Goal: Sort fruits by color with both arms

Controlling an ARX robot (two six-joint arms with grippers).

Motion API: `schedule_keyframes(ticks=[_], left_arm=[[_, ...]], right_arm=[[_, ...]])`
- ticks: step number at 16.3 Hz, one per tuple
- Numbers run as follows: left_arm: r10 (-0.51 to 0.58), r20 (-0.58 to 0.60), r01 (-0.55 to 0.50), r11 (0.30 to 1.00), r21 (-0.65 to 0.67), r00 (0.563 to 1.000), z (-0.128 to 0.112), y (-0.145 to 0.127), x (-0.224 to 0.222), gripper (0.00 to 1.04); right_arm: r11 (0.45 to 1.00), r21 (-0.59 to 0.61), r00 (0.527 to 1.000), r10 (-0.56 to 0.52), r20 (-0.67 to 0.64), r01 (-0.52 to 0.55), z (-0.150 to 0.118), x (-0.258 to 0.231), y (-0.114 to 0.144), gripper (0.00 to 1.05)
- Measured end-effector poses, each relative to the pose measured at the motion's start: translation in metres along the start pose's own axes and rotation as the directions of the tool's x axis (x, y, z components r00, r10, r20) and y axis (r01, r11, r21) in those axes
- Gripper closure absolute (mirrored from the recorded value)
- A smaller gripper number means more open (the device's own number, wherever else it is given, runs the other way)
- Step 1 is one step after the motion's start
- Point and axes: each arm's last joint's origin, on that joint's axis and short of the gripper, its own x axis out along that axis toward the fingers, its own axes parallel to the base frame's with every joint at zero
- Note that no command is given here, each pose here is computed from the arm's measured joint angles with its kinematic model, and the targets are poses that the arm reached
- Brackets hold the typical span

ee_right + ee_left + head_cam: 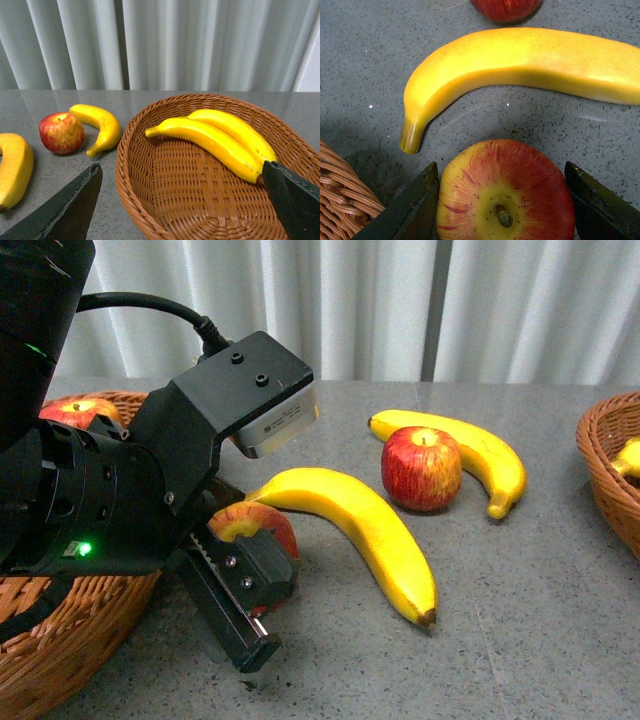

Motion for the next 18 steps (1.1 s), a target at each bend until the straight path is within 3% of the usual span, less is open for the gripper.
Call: schedule_keyframes(ticks=[9, 11, 12, 13, 14, 18], left_arm=[[0.005, 0.002, -0.005, 1.0, 0.004, 1.0, 0.001, -0.001, -0.001, 0.46], [0.006, 0.109, -0.01, 0.999, 0.032, 0.994, 0.021, -0.007, -0.02, 0.47], [0.184, 0.274, -0.185, 0.982, -0.025, 0.944, 0.038, 0.004, -0.051, 0.47], [0.42, 0.262, -0.369, 0.902, -0.224, 0.869, 0.03, 0.02, -0.069, 0.47], [0.609, 0.154, -0.487, 0.739, -0.466, 0.778, 0.014, 0.025, -0.084, 0.48], [0.622, 0.051, -0.49, 0.661, -0.569, 0.781, 0.001, 0.02, -0.079, 0.48]], right_arm=[[1.0, 0.0, 1.0, 0.0, 0.0, 0.0, 0.0, 0.0, 0.0, 0.06], [1.0, 0.0, 1.0, 0.0, 0.0, 0.0, 0.0, 0.0, 0.0, 0.06], [1.0, 0.0, 1.0, 0.0, 0.0, 0.0, 0.0, 0.0, 0.0, 0.06], [1.0, 0.0, 1.0, 0.0, 0.0, 0.0, 0.0, 0.0, 0.0, 0.06], [1.0, 0.0, 1.0, 0.0, 0.0, 0.0, 0.0, 0.0, 0.0, 0.06], [1.0, 0.0, 1.0, 0.0, 0.0, 0.0, 0.0, 0.0, 0.0, 0.06]])
